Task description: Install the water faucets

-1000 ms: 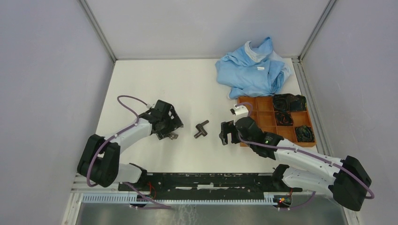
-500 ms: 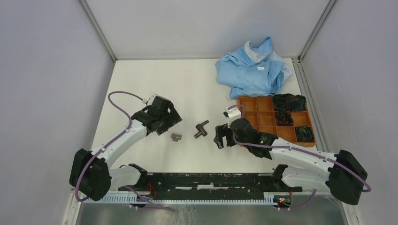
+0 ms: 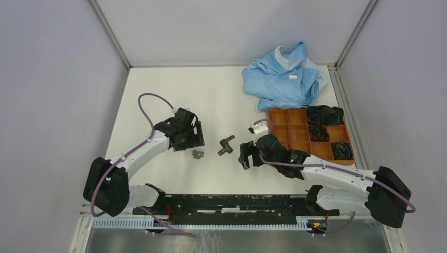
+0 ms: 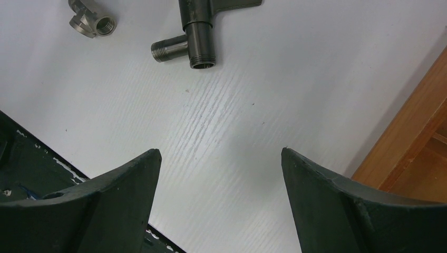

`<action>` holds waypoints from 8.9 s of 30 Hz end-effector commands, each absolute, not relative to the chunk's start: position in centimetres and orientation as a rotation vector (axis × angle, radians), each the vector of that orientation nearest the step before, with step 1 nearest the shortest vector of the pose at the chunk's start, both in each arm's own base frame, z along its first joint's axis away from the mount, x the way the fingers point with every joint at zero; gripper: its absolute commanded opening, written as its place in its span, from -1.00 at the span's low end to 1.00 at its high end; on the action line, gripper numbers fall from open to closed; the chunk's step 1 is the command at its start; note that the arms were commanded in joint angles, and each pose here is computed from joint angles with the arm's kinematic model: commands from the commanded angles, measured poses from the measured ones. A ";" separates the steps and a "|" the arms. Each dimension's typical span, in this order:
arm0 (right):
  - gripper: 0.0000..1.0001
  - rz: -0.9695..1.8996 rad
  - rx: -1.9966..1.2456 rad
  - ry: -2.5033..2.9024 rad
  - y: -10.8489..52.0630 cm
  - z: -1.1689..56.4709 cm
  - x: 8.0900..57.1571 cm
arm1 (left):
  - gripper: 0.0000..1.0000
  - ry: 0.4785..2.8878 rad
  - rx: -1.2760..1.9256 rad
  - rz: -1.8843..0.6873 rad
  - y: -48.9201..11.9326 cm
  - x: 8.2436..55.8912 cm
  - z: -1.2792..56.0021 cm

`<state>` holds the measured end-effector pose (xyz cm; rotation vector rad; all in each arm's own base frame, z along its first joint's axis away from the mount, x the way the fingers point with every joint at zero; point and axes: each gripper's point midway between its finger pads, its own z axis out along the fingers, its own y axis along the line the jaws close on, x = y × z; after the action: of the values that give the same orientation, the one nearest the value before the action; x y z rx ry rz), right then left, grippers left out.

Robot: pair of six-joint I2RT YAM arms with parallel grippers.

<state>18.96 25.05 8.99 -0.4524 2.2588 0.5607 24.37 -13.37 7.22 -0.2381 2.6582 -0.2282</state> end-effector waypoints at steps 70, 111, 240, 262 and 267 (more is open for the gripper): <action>0.41 0.563 -0.181 2.591 40.5 6.7 13.0 | 0.62 2.326 -0.892 -0.381 -5.5 27.5 17.2; -0.28 0.191 -0.053 2.572 39.6 1.6 18.3 | 0.63 2.395 -0.872 -0.407 -5.6 26.4 13.5; 0.39 0.698 -0.520 1.853 26.9 17.1 22.6 | 0.74 2.622 -0.321 -0.062 -6.6 38.4 17.3; 0.33 0.562 -0.350 2.387 32.9 6.7 25.9 | 0.71 2.152 -0.291 -0.632 -15.8 26.1 18.9; 0.31 0.455 -0.280 2.447 33.3 5.5 26.9 | 0.71 2.141 -0.371 -0.624 -14.8 25.4 18.4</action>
<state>25.99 33.07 5.59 -0.3989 2.3964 0.5406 24.74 -14.69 17.36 -0.2590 2.2171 -0.5630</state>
